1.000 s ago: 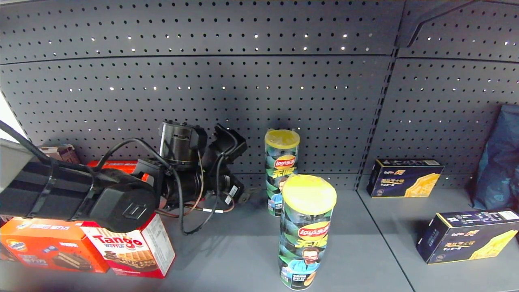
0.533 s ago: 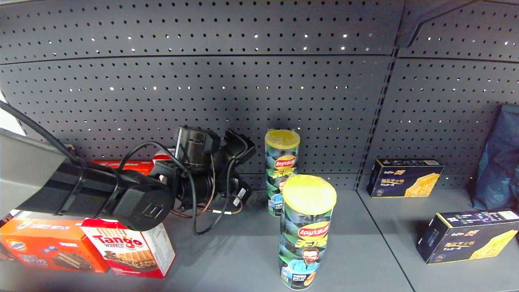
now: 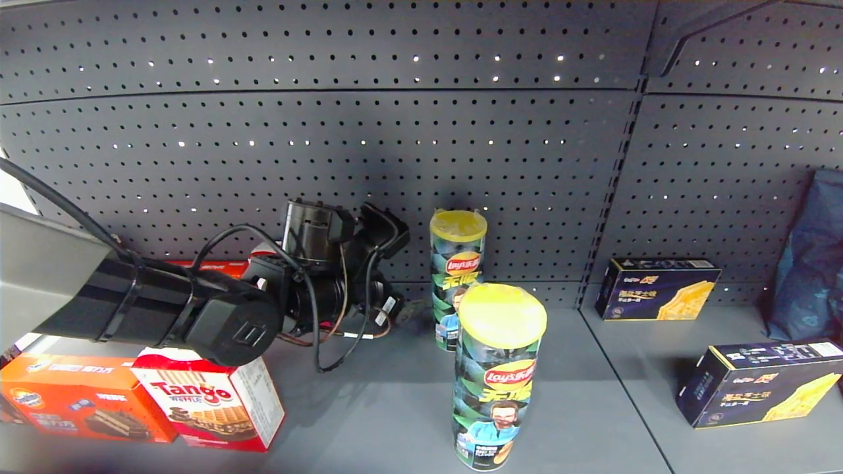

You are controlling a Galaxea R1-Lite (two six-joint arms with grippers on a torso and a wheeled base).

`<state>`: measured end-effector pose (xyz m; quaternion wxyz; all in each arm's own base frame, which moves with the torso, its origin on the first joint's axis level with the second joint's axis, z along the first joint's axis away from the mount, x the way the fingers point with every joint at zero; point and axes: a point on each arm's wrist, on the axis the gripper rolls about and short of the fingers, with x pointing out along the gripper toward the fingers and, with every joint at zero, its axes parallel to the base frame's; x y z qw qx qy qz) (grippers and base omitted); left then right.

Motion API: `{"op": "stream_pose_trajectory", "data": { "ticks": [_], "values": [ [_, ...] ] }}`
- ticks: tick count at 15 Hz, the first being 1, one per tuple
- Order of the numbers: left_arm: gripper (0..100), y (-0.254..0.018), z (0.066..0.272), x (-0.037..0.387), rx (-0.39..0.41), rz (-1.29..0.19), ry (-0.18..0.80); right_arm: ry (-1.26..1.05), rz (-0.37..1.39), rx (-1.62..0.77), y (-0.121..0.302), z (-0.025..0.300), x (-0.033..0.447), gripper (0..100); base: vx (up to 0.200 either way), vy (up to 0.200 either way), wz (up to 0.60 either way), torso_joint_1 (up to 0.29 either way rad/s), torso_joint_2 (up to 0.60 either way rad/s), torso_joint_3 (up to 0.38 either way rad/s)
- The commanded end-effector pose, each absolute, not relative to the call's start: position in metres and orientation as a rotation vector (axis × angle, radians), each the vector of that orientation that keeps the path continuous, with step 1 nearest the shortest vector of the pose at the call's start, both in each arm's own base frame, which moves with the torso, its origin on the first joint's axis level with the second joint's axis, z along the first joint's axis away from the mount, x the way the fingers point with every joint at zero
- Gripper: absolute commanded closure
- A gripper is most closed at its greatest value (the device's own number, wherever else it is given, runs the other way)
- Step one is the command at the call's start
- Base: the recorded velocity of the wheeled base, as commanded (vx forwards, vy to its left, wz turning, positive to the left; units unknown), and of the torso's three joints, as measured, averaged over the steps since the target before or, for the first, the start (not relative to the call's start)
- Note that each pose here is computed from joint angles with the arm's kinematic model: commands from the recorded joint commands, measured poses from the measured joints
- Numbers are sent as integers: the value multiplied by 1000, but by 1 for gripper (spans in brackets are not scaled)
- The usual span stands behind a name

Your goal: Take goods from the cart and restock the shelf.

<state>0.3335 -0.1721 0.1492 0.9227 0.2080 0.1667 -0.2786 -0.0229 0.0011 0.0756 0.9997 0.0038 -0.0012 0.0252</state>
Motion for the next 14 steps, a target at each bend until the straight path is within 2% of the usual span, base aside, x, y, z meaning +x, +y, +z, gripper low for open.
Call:
{"op": "stream_pose_trajectory", "data": {
  "ticks": [1, 14],
  "values": [
    [0, -173, 150, 335, 427, -571, 337, -1, 51, 8, 1, 76, -23, 0, 0, 0, 0, 0, 0, 0],
    [0, -190, 140, 342, 432, -601, 344, -1, 49, 8, 1, 76, -23, 0, 0, 0, 0, 0, 0, 0]
  ]
}}
